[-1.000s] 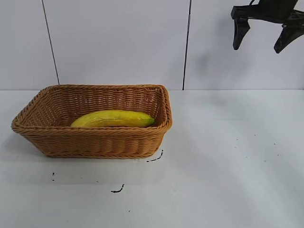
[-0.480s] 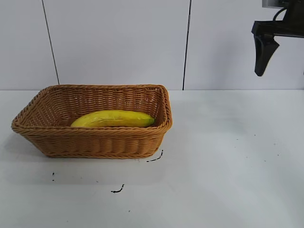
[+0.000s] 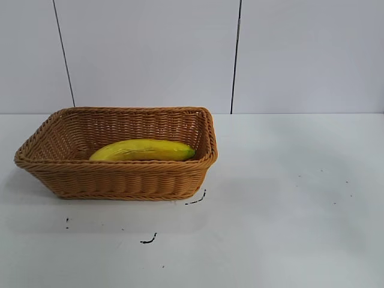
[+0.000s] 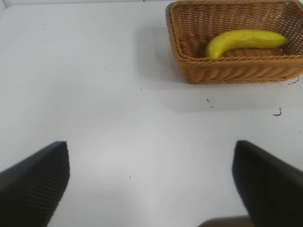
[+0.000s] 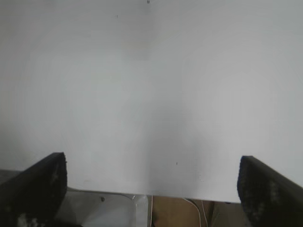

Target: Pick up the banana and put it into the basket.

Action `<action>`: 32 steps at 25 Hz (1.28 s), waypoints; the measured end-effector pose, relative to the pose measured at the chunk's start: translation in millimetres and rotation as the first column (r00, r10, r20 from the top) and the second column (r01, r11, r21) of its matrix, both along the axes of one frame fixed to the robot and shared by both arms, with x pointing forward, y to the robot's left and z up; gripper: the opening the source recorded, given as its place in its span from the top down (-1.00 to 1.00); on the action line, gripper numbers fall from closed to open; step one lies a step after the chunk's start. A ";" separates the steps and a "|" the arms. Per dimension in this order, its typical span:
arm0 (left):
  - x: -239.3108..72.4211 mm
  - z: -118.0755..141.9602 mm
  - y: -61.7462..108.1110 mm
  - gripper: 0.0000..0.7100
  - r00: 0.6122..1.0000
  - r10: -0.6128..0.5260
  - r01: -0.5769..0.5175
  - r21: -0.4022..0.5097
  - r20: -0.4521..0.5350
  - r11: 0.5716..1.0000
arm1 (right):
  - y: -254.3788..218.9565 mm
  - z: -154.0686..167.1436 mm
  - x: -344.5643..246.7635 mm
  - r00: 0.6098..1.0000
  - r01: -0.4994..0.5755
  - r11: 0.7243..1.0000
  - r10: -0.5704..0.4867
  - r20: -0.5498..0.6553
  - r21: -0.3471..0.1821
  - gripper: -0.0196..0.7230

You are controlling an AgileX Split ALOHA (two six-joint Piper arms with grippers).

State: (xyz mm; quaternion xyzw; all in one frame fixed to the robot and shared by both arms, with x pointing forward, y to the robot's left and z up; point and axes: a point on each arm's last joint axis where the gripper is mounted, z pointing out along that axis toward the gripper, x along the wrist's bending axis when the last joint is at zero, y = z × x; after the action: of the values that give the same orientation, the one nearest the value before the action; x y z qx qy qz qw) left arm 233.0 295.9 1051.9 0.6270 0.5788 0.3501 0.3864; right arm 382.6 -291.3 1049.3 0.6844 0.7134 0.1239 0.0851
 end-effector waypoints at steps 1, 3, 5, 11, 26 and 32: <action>0.0 0.0 0.0 -0.95 1.000 0.000 0.000 0.000 0.000 1.000 | -0.2 0.4 -9.0 0.998 0.001 1.000 -0.001 0.059 0.000 -0.85; 0.0 0.0 0.0 -0.95 1.000 0.000 0.000 0.000 0.000 1.000 | -0.6 -6.9 -26.7 0.991 0.004 1.000 -0.004 0.136 0.002 -0.85; 0.0 0.0 0.0 -0.95 1.000 0.000 0.000 0.000 0.000 1.000 | -1.0 -14.9 -44.3 0.981 0.006 1.000 -0.006 0.194 0.003 -0.85; 0.0 0.0 0.0 -0.95 1.000 0.000 0.000 0.000 0.000 1.000 | -1.9 -4.4 -83.1 0.913 0.006 1.000 -0.007 0.409 0.003 -0.85; 0.0 0.0 0.0 -0.95 1.000 0.000 0.000 0.000 0.000 1.000 | -2.9 6.5 -148.7 0.666 0.000 1.000 -0.009 0.746 0.013 -0.85; 0.0 0.0 0.0 -0.95 1.000 0.000 0.000 0.000 0.000 1.000 | -2.9 6.5 -148.7 0.666 0.000 1.000 -0.009 0.746 0.013 -0.85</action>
State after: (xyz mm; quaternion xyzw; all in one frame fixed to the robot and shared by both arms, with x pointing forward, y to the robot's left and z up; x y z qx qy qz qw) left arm 233.0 295.9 1051.9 0.6270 0.5788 0.3501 0.3864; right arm 234.0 -294.2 1055.9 0.5764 0.6141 0.3966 0.3654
